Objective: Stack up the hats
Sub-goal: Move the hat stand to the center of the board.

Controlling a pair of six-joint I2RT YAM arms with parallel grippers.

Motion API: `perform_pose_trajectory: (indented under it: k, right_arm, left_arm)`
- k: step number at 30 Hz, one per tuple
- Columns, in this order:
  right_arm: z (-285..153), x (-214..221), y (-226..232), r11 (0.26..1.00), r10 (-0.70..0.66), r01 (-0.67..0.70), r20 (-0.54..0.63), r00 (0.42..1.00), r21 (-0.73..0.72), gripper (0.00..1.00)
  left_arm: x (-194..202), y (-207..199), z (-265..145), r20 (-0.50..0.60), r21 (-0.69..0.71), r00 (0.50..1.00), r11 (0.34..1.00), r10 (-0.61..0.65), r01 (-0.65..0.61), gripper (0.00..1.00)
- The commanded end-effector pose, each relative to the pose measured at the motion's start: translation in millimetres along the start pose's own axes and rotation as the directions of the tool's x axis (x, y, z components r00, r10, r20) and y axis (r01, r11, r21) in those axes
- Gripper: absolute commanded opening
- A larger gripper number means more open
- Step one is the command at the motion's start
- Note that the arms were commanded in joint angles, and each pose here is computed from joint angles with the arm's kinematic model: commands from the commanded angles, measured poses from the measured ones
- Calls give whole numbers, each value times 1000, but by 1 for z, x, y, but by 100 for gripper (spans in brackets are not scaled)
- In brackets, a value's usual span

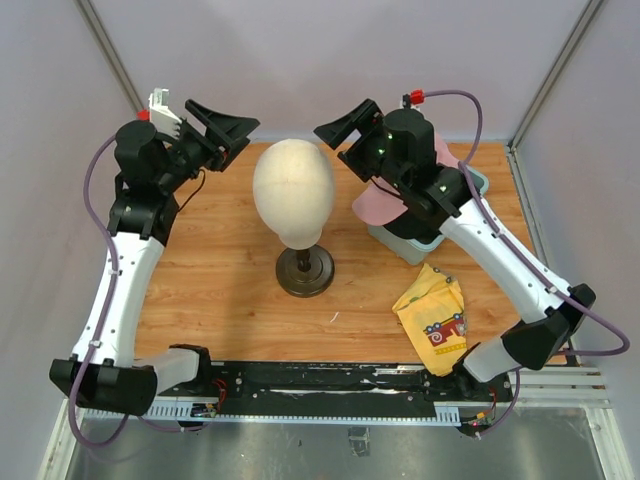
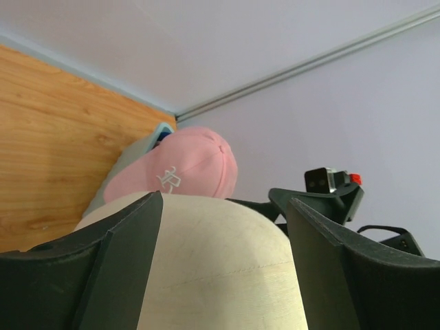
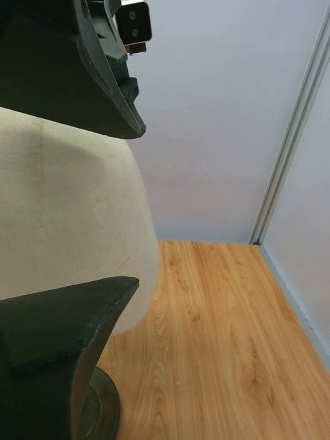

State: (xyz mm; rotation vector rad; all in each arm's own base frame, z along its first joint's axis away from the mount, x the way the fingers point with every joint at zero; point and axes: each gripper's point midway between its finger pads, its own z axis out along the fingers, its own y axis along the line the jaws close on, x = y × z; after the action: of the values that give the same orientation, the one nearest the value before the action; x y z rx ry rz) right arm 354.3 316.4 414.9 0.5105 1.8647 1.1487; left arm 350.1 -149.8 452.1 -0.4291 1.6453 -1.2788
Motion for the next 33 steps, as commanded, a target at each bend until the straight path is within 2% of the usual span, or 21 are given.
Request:
perform_pose_trajectory:
  k: [1, 8, 13, 16, 23, 33]
  right_arm:
    - [-21, -11, -2, 996, -95, 94, 56, 994, 10, 82]
    - [-45, -19, -19, 981, -196, 193, 102, 975, 38, 82]
    - [-50, -6, -30, 974, -227, 225, 72, 971, 41, 82]
    - [-52, 6, -37, 969, -245, 242, 52, 968, 52, 82]
    - [-56, 28, -51, 960, -271, 270, 12, 962, 69, 82]
    - [-67, 59, -55, 948, -312, 314, -36, 949, 58, 81]
  left_arm:
    - [-9, 8, -20, 84, -73, 994, 996, 65, -59, 77]
    - [1, 26, -59, 152, -162, 983, 984, 105, -79, 75]
    - [24, 44, -75, 119, -170, 990, 984, 72, -51, 61]
    - [32, 51, -79, 102, -182, 992, 982, 69, -50, 59]
    - [47, 61, -68, 22, -174, 999, 984, 42, -37, 56]
    - [56, 55, -40, -66, -139, 996, 988, 61, -70, 56]
